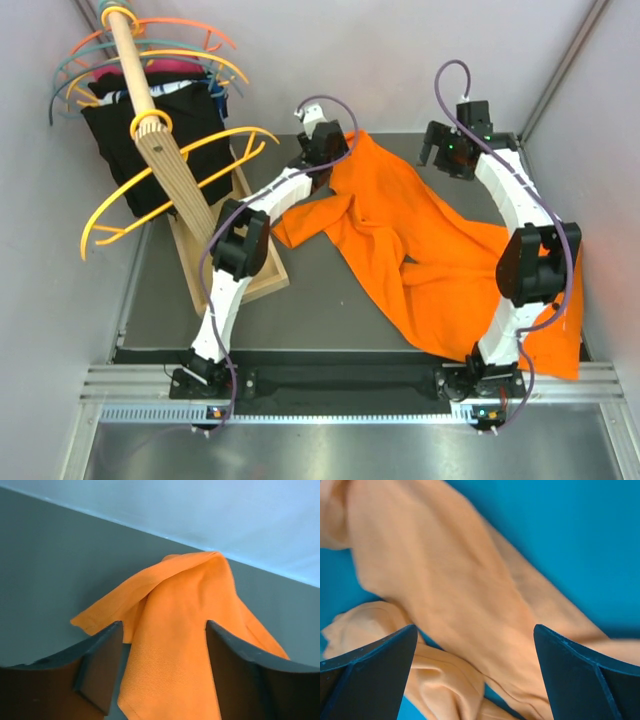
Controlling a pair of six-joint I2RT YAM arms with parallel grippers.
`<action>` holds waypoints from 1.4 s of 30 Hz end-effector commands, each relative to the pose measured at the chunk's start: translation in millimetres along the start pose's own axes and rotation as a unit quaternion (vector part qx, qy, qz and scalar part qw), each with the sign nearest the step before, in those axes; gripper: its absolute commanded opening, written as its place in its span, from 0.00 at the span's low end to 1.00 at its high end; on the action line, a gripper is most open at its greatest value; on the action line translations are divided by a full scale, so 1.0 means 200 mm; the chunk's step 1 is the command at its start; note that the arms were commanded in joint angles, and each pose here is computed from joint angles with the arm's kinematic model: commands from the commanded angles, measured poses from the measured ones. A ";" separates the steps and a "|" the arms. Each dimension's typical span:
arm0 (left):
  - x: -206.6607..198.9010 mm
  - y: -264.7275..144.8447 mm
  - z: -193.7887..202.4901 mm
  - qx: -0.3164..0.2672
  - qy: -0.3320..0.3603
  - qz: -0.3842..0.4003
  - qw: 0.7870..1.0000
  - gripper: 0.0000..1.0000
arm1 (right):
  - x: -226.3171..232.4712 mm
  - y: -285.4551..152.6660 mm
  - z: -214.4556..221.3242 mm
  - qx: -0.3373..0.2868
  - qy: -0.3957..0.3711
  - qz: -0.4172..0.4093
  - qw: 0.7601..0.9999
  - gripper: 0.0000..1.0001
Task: Place the trousers on the hanger
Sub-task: Flatten out the trousers at the center of the board.
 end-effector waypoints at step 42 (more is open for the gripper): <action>0.09 0.13 -0.10 -0.083 0.058 -0.060 0.993 0.00 | 0.22 0.19 0.29 0.075 -0.001 -0.128 0.989 1.00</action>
Point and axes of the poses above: each gripper's point midway between its finger pads, its own y axis out along the fingers, its own x axis along the line the jaws close on, z = x × y, the point moved 1 cm from there along -y, back along the fingers, and after that the axes turned 8 degrees about -y, right-handed, at the moved point
